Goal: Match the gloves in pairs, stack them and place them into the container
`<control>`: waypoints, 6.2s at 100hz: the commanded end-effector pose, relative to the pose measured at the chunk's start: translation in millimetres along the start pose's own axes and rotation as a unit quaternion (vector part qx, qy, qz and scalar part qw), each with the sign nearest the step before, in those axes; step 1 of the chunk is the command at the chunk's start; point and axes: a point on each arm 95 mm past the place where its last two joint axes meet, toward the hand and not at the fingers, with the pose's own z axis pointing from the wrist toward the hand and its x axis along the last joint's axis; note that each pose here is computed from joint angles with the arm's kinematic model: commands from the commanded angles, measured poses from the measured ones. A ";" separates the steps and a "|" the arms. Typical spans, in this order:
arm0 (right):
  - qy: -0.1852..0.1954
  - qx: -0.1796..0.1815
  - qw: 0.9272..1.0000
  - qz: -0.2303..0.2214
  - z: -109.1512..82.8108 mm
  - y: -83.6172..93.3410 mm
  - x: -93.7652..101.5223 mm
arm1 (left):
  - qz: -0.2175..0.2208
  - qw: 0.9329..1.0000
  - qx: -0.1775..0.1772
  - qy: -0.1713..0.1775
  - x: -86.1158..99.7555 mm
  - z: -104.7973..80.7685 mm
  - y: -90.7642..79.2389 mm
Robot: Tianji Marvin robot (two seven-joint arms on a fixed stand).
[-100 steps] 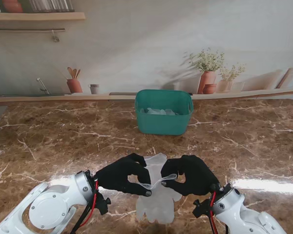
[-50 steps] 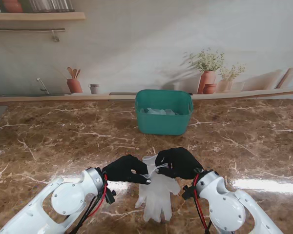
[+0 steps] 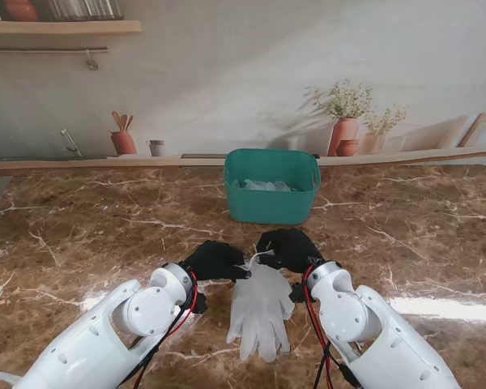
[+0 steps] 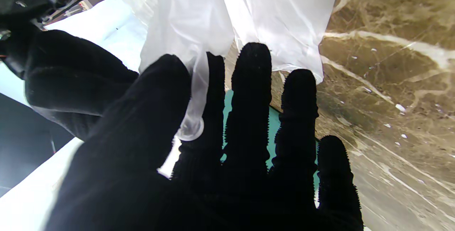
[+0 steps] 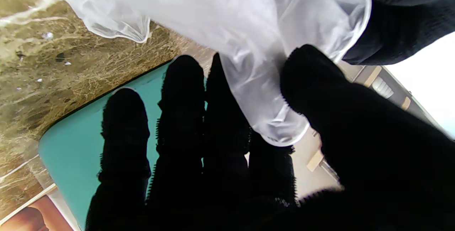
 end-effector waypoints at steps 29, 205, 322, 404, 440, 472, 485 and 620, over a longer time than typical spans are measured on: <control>-0.054 0.014 0.998 -0.009 22.0 -25.3 -16.8 | 0.076 0.994 -0.001 -0.072 -18.6 11.0 3.6; -0.072 0.141 0.922 -0.354 63.3 -54.3 4.5 | 0.115 0.982 0.131 -0.072 -24.5 -60.6 -39.5; -0.031 -0.063 0.959 -0.275 65.3 3.4 2.1 | 0.118 0.979 0.151 -0.068 -28.7 -66.0 -44.4; 0.051 -0.019 0.959 -0.278 -27.1 -62.1 5.7 | 0.087 0.982 0.162 -0.050 -27.3 -64.1 -45.4; 0.039 0.090 0.956 -0.275 -31.5 -66.7 -4.9 | 0.090 0.982 0.160 -0.052 -26.9 -65.0 -47.3; 0.117 0.055 0.949 -0.287 -39.4 -13.2 35.3 | 0.093 0.979 0.171 -0.054 -27.6 -69.8 -52.2; 0.160 0.014 0.935 -0.316 -23.4 1.4 45.4 | 0.095 0.978 0.177 -0.055 -27.1 -72.6 -55.2; 0.259 0.151 0.821 -0.486 49.8 -54.1 13.8 | 0.080 0.977 0.184 -0.072 -27.1 -88.4 -55.5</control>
